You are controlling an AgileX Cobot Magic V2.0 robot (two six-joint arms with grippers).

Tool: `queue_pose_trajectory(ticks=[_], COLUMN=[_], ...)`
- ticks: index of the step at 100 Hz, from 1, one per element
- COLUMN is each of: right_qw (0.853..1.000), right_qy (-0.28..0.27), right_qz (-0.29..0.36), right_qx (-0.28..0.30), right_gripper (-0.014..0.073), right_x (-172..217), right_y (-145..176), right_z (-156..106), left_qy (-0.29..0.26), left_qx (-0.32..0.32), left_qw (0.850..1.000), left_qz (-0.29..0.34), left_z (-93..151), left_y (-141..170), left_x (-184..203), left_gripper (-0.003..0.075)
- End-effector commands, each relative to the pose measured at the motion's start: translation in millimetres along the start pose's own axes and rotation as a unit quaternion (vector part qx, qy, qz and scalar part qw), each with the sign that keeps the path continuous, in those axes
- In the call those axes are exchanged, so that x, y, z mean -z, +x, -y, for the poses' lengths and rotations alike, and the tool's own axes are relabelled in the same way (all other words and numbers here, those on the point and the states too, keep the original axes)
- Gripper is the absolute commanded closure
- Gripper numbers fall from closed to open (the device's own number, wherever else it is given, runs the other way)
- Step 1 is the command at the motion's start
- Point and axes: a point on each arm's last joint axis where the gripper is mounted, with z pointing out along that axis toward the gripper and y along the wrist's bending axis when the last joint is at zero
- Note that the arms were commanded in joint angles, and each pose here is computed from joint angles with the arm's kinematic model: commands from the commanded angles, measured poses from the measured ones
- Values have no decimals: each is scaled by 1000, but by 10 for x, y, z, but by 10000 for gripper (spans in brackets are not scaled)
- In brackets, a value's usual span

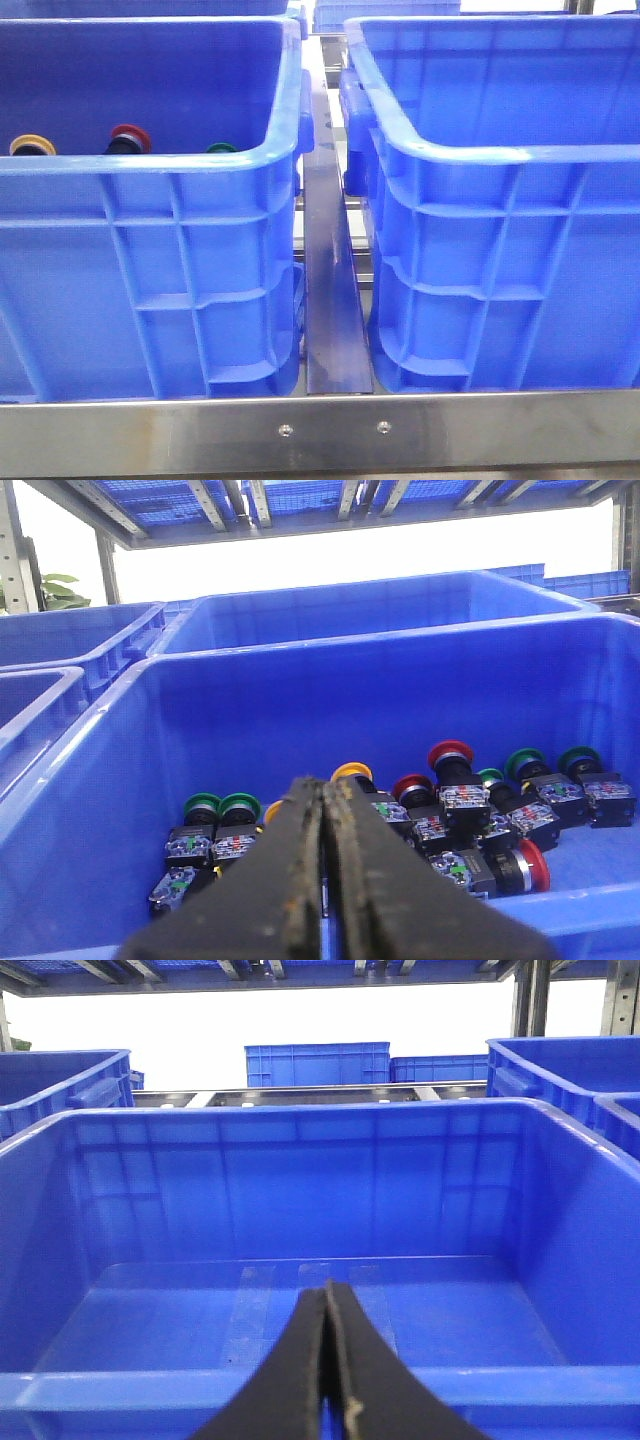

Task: Pick red and yellow buttons and place in box
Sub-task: 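Lower the left gripper into the button bin toward a red button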

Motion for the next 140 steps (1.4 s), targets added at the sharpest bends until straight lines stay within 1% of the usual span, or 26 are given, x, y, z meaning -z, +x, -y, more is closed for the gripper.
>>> queue_pose_trajectory(ticks=[1, 15, 27, 36, 46, 58, 72, 82, 94, 103, 112, 134, 140], right_qw=[999, 999, 999, 999, 999, 999, 999, 999, 999, 999, 999, 999, 999], right_qy=[-6, -6, -6, -6, -6, -6, -6, -6, -6, -6, -6, -6, -6], right_qz=[47, 47, 47, 47, 47, 47, 47, 47, 47, 47, 47, 47, 47], right_qx=[0, 0, 0, 0, 0, 0, 0, 0, 0, 0, 0, 0, 0], right_gripper=[664, 664, 664, 664, 664, 664, 664, 664, 664, 664, 664, 664, 664], right_x=[19, 19, 19, 19, 19, 19, 19, 19, 19, 19, 19, 19, 19], right_y=[-70, -70, -70, -70, -70, -70, -70, -70, -70, -70, -70, -70, -70], right_z=[-9, -9, -9, -9, -9, -9, -9, -9, -9, -9, -9, -9, -9], left_qy=[6, 6, 7, 4, -7, -19, -28, -34, -40, -41, -42, -40, -40], left_qx=[7, 7, 7, 11, 15, 39, 55, 53, 52, 52, 51, 49, 48], left_qw=[999, 999, 998, 998, 998, 999, 997, 991, 982, 975, 970, 958, 955], left_qz=[44, 44, 58, 69, 57, 19, -56, -117, -178, -213, -235, -281, -290], left_z=[14, 14, 15, 0, -37, -86, -133, -166, -193, -205, -210, -203, -202], left_y=[-22, -22, -66, -199, -431, -765, -1136, -1365, -1544, -1614, -1634, -1486, -1452], left_x=[29, 29, 32, 41, 54, 42, -78, -244, -487, -686, -857, -1160, -1200], left_gripper=[741, 741, 741, 741, 741, 741, 741, 741, 741, 741, 741, 738, 710])
